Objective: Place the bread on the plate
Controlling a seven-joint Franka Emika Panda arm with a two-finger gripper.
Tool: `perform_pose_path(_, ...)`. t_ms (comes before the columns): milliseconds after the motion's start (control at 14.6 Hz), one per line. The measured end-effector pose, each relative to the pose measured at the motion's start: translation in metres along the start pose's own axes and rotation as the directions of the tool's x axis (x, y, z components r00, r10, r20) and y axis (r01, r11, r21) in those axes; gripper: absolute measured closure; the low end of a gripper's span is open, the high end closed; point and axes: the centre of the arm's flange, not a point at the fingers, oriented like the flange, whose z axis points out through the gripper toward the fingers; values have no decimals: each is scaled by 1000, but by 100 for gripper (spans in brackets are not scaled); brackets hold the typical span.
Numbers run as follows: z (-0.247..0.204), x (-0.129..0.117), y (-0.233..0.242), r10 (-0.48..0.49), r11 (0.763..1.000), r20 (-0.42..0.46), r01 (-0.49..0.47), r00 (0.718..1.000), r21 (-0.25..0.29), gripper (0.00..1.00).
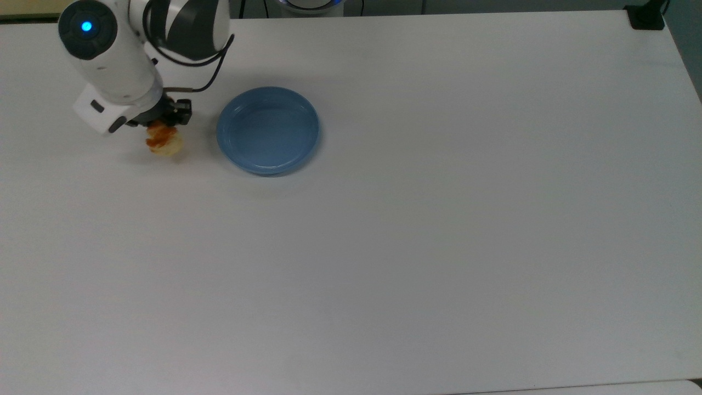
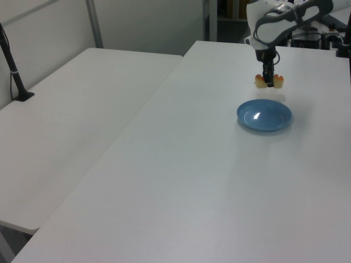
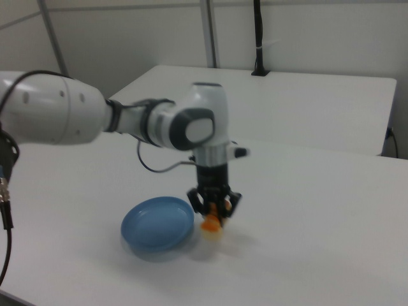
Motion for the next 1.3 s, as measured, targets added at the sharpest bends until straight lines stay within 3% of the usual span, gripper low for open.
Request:
perform_pose_path(274, -35, 5, -82, -44, 999, 24, 44, 999, 0, 73)
perform_pose_path(754, -11, 24, -191, -38, 999, 37, 39, 999, -34, 67)
perform_pose_path(822, -2, 24, -194, -39, 999, 44, 40, 998, -33, 62)
perform_pose_path(1028, 17, 25, -196, -39, 999, 67, 41, 997, -28, 32)
perform_pose_path(1234, 6, 26, -193, -34, 999, 46, 35, 998, -31, 0)
perform_pose_path(1302, -4, 26, -192, -30, 999, 34, 31, 999, -34, 0)
